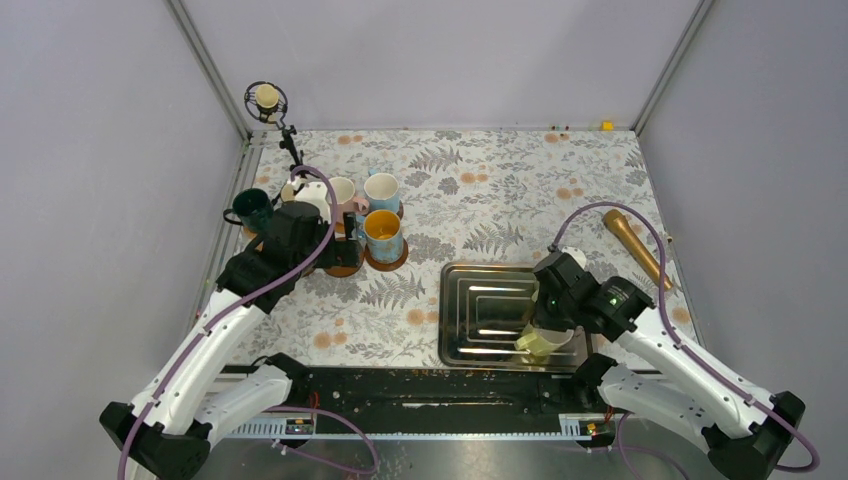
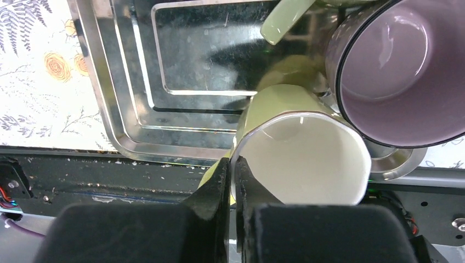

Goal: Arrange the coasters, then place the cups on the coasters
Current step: Pick up the cup from the tray.

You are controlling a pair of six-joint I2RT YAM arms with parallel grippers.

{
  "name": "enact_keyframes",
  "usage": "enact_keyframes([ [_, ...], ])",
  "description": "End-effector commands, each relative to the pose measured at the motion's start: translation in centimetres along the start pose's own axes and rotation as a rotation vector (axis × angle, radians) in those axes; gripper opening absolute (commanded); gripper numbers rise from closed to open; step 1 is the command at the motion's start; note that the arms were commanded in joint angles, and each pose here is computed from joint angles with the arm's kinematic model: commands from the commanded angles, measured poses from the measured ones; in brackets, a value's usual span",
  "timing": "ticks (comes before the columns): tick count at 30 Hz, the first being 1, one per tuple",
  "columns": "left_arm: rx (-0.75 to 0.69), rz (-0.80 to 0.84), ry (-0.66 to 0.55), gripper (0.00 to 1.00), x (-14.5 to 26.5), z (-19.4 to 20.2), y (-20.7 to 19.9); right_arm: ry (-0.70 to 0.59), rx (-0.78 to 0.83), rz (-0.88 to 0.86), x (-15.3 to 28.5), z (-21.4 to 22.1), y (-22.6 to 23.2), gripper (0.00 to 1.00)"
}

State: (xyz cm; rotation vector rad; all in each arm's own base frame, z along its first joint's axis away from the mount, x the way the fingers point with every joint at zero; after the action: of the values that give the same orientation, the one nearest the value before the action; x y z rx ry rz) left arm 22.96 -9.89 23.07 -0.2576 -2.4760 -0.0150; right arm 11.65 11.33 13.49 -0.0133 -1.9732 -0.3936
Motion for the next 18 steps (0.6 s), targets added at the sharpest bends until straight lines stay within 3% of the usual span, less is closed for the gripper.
enact_keyframes([
  [1,0.008,-0.020,-0.071,0.99,0.3,-1.4,0.3,-0.034,0.051,-0.070,1.7,-1.5,1.7,0.00],
  [10,0.028,-0.059,-0.093,0.99,0.6,-1.5,1.0,-0.036,0.190,-0.132,1.9,-3.1,5.6,0.00],
  [18,0.056,-0.090,-0.106,0.99,0.6,-1.7,1.5,-0.048,0.415,-0.145,0.9,-3.4,10.8,0.00],
])
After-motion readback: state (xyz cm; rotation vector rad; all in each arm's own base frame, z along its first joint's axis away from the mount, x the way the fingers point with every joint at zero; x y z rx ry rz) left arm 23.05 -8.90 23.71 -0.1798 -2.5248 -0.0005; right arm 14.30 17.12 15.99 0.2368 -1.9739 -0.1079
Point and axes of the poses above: each gripper's point midway between its finger pads, its own x axis back along the fingers, its own y axis along the line the jaws close on, z = x × y, the point moved 2 cm from there along x, back along the fingers, and after that the axes turned 6 degrees about -x, right-handed, at the moved point
